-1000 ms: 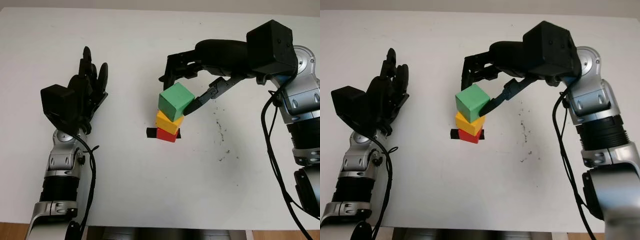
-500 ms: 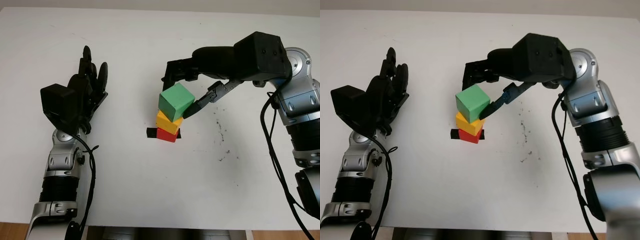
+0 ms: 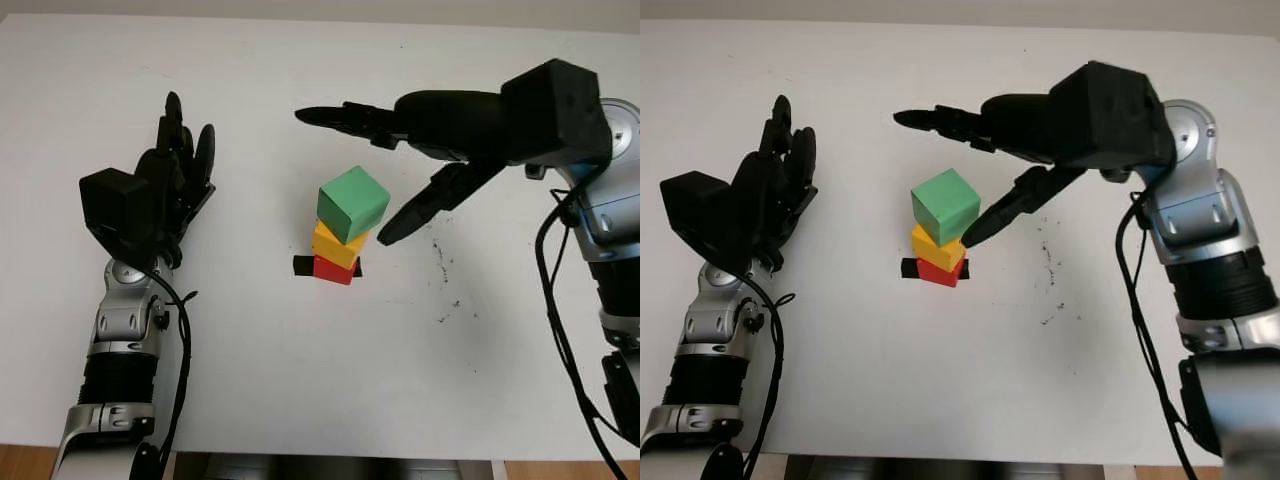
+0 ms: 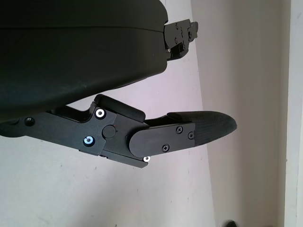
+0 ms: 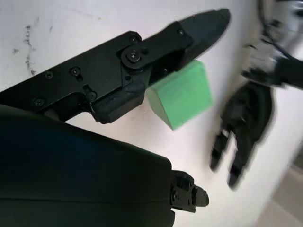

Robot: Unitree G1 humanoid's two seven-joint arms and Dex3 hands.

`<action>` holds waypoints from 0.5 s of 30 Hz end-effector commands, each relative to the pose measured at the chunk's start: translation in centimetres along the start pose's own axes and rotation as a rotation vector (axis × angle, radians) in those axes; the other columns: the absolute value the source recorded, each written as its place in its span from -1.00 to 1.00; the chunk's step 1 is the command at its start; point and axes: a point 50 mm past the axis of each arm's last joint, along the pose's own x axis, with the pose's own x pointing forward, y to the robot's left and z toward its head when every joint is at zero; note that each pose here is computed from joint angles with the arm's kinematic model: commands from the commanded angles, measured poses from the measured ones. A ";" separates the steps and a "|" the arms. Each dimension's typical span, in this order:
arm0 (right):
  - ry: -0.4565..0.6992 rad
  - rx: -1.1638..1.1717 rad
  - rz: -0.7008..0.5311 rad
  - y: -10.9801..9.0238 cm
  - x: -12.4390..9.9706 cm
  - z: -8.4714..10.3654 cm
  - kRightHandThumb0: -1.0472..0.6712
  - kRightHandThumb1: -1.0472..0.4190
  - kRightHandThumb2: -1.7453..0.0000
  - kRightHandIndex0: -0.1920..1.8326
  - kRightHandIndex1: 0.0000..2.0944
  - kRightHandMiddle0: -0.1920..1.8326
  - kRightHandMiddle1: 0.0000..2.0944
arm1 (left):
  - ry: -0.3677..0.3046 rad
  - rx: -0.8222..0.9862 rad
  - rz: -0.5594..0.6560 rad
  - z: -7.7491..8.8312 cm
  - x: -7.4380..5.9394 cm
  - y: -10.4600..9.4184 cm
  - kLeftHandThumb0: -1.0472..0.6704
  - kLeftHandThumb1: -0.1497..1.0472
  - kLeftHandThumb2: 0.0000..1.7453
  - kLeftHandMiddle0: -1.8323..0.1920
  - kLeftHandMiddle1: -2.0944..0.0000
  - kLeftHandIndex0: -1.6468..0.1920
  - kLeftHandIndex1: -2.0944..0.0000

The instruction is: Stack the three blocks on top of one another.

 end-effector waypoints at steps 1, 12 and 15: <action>-0.033 0.029 -0.124 -0.2 -1.4 -0.3 -0.98 -0.99 0.53 -1.00 -1.00 -1.00 -1.00 | 0.005 0.010 0.005 -0.2 -0.2 0.3 -0.62 1.00 -0.38 1.00 0.97 1.00 1.00; 0.024 0.408 -0.664 3.1 -4.3 -7.1 -0.82 -1.00 0.14 -1.00 -1.00 -1.00 -1.00 | 0.004 0.022 -0.008 -0.3 0.3 0.5 -0.62 1.00 -0.37 1.00 0.97 1.00 1.00; 0.061 0.470 -0.732 4.5 -3.7 -8.1 -0.79 -1.00 0.12 -1.00 -1.00 -1.00 -1.00 | -0.003 0.028 -0.019 -0.3 0.5 0.4 -0.63 1.00 -0.37 1.00 0.98 1.00 1.00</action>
